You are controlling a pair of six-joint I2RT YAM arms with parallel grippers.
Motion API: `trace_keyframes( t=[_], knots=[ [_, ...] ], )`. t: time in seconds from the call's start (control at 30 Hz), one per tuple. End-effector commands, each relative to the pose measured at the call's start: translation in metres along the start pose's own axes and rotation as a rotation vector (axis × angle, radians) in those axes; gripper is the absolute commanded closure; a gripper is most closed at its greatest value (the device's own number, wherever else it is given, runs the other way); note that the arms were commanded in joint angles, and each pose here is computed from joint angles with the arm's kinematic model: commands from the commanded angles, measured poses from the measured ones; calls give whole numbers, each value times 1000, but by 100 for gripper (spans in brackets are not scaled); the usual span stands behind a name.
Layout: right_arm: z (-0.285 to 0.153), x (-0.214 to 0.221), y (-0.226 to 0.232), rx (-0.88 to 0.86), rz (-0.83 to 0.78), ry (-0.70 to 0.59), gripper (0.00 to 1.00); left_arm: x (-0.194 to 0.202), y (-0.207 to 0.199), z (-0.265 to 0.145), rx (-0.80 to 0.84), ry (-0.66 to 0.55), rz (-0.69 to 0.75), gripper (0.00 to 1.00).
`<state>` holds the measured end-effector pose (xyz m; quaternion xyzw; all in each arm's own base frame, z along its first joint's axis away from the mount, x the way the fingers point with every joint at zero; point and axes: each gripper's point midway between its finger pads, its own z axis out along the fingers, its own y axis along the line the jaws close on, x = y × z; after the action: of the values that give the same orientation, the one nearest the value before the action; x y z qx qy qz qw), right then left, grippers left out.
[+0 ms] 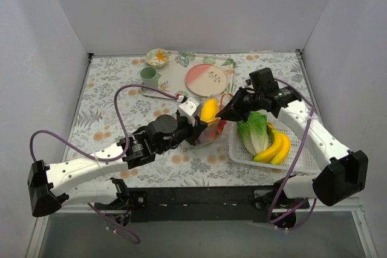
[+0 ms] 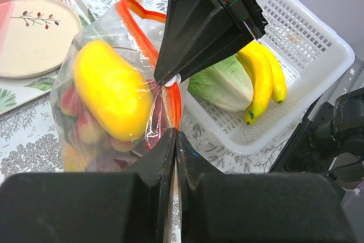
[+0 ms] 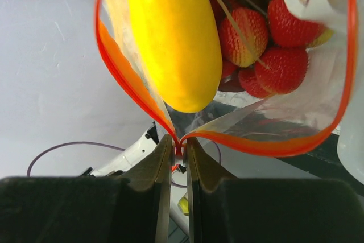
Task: Place the food in the zip-top bag and seal the zipper
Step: Zip the zipper food storage bag at the center of the board.
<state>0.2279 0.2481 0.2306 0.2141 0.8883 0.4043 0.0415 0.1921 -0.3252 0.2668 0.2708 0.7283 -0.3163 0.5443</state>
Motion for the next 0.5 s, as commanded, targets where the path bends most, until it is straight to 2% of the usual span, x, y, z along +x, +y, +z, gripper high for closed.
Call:
trace_keyframes(
  t=[0.0, 0.27, 0.43, 0.47],
  knots=[
    [-1, -36, -2, 34, -62, -132, 96, -33, -1, -23, 4, -98, -64, 100],
    [6, -56, 1, 47, -87, -172, 98, -38, 2, -40, 2, -107, -100, 100],
    [5, -57, 6, 36, -90, -174, 99, -23, 5, -32, -32, -42, -101, 100],
    [4, -57, 8, 31, -92, -177, 99, -26, 6, -29, -48, -39, -100, 92]
  ],
)
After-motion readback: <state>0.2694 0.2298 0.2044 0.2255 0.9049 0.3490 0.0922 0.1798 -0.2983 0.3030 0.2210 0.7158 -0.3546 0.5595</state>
